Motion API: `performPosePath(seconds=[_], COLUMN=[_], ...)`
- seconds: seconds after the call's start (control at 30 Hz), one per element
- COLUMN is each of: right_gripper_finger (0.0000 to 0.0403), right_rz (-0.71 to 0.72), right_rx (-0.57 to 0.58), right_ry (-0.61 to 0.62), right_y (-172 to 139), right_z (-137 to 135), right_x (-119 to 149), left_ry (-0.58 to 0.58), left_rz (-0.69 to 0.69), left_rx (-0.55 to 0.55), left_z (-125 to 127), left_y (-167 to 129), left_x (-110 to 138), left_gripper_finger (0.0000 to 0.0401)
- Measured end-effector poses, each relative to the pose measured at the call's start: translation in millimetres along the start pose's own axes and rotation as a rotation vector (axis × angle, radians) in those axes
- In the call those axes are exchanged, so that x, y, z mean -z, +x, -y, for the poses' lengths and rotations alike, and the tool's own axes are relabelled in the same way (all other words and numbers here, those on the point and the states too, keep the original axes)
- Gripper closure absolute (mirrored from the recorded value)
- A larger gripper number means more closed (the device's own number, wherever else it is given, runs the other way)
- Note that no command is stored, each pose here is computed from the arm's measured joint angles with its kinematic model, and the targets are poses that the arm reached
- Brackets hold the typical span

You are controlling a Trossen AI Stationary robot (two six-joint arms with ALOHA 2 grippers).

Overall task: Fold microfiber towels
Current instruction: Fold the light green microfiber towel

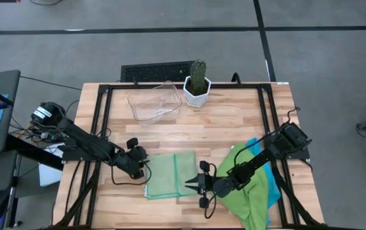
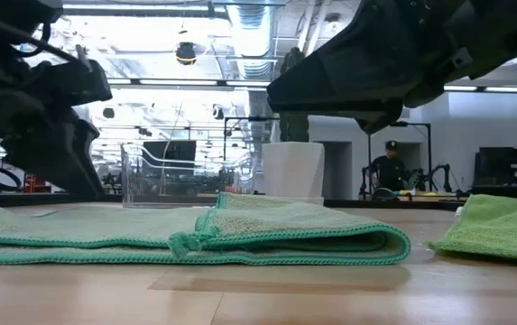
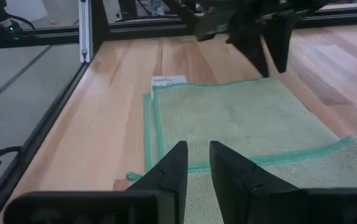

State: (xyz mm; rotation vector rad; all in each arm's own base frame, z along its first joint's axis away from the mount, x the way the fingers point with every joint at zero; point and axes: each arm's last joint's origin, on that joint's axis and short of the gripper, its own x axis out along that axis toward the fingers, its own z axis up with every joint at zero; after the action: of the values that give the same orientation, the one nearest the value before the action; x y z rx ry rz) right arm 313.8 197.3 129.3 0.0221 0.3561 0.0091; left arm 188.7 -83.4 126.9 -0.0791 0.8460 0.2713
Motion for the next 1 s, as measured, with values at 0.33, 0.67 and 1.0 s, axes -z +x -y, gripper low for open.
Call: performPosePath(seconds=[0.33, 0.67, 1.0], right_gripper_finger=[0.0310, 0.0310, 0.0311], right_rz=[-0.015, -0.026, -0.078], right_rx=[0.002, 0.028, 0.166], right_ry=[-0.009, -0.006, 0.011], right_y=[0.4, 2.7, 24.7], right_z=[0.3, 4.7, 53.4], right_x=[2.3, 3.2, -0.8], left_ry=[-0.060, -0.069, -0.141], left_rz=[-0.034, -0.023, 0.045], left_rx=[-0.037, 0.022, 0.072], left_z=[-2.6, -1.0, -3.6], left_y=[20.7, 16.9, 2.0], left_x=[21.5, 17.8, 7.3], left_gripper_finger=[0.0223, 0.0320, 0.0391])
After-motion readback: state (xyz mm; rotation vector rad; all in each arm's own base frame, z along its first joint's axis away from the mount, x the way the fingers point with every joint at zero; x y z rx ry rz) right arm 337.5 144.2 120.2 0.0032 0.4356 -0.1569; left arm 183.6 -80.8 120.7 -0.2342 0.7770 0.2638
